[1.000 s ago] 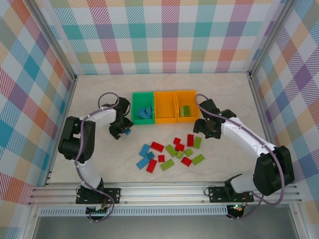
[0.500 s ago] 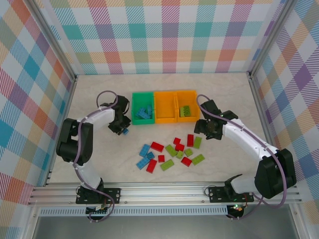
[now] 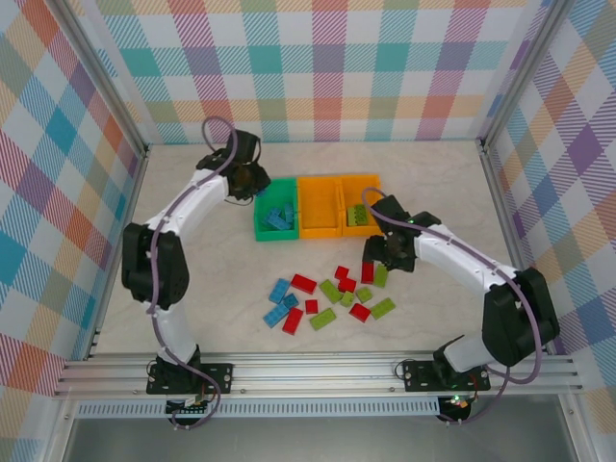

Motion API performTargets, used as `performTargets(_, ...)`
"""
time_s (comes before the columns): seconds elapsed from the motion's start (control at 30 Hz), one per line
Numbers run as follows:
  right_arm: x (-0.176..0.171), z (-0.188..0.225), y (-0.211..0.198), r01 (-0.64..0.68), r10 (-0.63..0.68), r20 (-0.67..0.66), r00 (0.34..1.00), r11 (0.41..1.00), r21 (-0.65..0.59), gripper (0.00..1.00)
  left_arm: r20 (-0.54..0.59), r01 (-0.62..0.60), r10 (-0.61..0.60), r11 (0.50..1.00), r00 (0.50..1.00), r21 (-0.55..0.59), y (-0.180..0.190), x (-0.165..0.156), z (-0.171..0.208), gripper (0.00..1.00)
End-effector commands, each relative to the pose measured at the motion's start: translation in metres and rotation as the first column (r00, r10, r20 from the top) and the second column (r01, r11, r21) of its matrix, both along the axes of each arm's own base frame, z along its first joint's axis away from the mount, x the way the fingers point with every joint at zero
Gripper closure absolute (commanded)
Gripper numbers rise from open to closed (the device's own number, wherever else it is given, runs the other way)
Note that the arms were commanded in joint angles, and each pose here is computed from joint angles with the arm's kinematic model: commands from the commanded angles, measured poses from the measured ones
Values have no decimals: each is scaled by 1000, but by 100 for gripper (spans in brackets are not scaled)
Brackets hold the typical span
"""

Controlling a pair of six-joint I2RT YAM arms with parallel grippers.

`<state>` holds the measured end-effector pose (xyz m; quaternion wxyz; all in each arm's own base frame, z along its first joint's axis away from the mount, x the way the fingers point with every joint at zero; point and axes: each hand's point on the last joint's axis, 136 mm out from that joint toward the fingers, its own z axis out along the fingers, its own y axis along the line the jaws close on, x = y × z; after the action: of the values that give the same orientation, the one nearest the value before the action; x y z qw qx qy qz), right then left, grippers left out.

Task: Sort the legos into containers by color

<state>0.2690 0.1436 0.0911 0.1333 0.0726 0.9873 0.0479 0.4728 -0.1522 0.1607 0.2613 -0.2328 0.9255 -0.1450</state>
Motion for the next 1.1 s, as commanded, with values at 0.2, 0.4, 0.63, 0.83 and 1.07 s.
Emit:
performTargets(0.2,7,11,59,-157,158,0,988,987,37,25,-136,113,-107,993,985,41,-17,-5,-41,50)
performTargets(0.4,-5,15,96,-260,261,-4,965,965,38,26,-80,105,-104,994,991,13,-25,-8,-17,22)
performTargets(0.63,-32,17,175,-558,558,34,829,830,-14,27,75,53,-49,997,996,-56,-18,-29,38,0)
performTargets(0.83,-55,-6,207,-663,661,-57,748,747,-37,31,59,-41,43,999,997,-30,27,-64,40,0)
performTargets(1.07,-77,-27,220,-712,705,-115,700,702,-26,34,-42,-199,197,978,980,-64,81,-116,-3,0)
